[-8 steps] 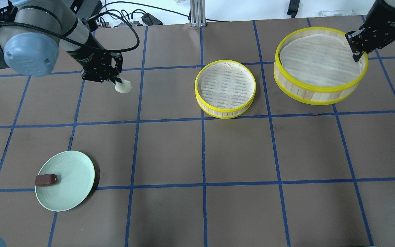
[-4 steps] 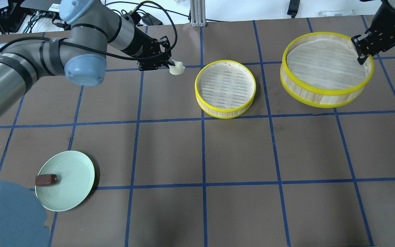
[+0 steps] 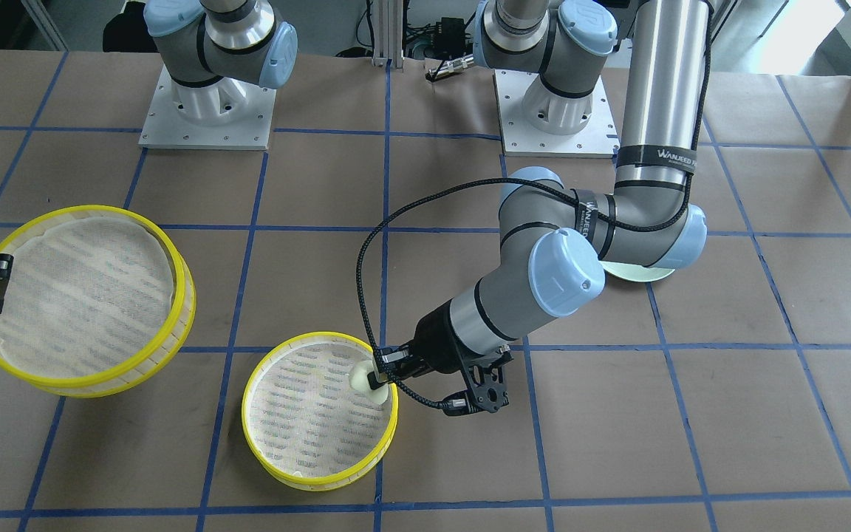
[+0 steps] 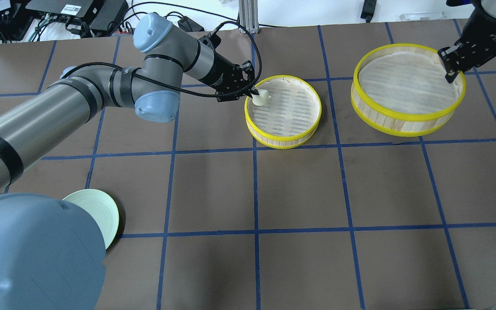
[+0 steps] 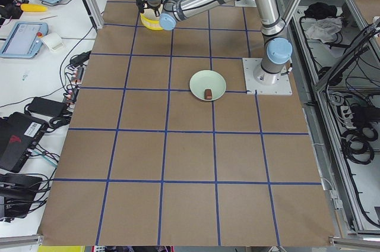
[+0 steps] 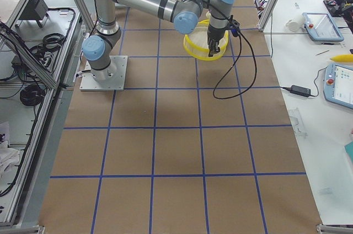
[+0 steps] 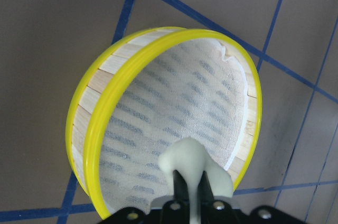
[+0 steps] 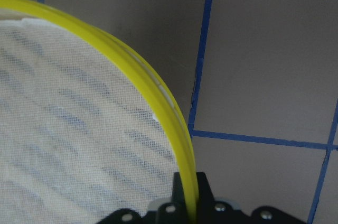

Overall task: Place buns in different layers of steamer
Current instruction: 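Carry the white bun with the left gripper into the lower steamer tier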

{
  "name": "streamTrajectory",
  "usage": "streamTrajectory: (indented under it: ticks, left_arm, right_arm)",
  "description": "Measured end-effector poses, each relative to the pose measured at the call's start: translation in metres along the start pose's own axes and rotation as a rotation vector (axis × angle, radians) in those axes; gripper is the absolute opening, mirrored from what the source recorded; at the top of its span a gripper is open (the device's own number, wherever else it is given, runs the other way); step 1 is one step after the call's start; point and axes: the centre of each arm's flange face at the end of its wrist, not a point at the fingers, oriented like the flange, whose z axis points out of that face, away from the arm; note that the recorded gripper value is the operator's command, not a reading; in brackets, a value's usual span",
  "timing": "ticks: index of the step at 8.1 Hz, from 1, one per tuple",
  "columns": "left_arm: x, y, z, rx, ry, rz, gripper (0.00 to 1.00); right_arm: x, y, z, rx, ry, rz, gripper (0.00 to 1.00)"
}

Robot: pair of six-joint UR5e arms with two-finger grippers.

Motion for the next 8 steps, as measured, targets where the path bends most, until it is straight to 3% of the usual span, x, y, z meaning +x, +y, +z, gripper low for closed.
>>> streamTrajectory:
  ticks: [1, 2, 3, 5, 6, 8]
  left_arm:
    - [0.003, 0.006, 0.016, -0.025, 0.006, -0.005, 0.15]
    - [0.003, 0.01, 0.03, -0.046, 0.003, -0.013, 0.47]
    - [0.003, 0.013, 0.039, -0.06, 0.0, -0.031, 0.63]
    - [0.005, 0.016, 0.044, -0.068, -0.001, -0.062, 0.83]
    - [0.007, 0.017, 0.041, -0.065, 0.002, -0.074, 0.88]
    - [0.016, 0.019, 0.029, -0.051, 0.012, -0.103, 0.88]
  right_arm:
    - [0.0, -0.001, 0.003, -0.004, -0.002, -0.006, 0.0]
    - [0.001, -0.002, 0.004, -0.006, -0.003, -0.009, 0.0]
    - [0.001, -0.002, 0.006, -0.008, -0.004, -0.011, 0.0]
    - [0.001, -0.002, 0.006, -0.007, -0.005, -0.016, 0.0]
    - [0.001, -0.001, 0.005, -0.003, -0.002, -0.017, 0.0]
    - [0.002, -0.002, 0.004, 0.003, 0.003, -0.017, 0.0]
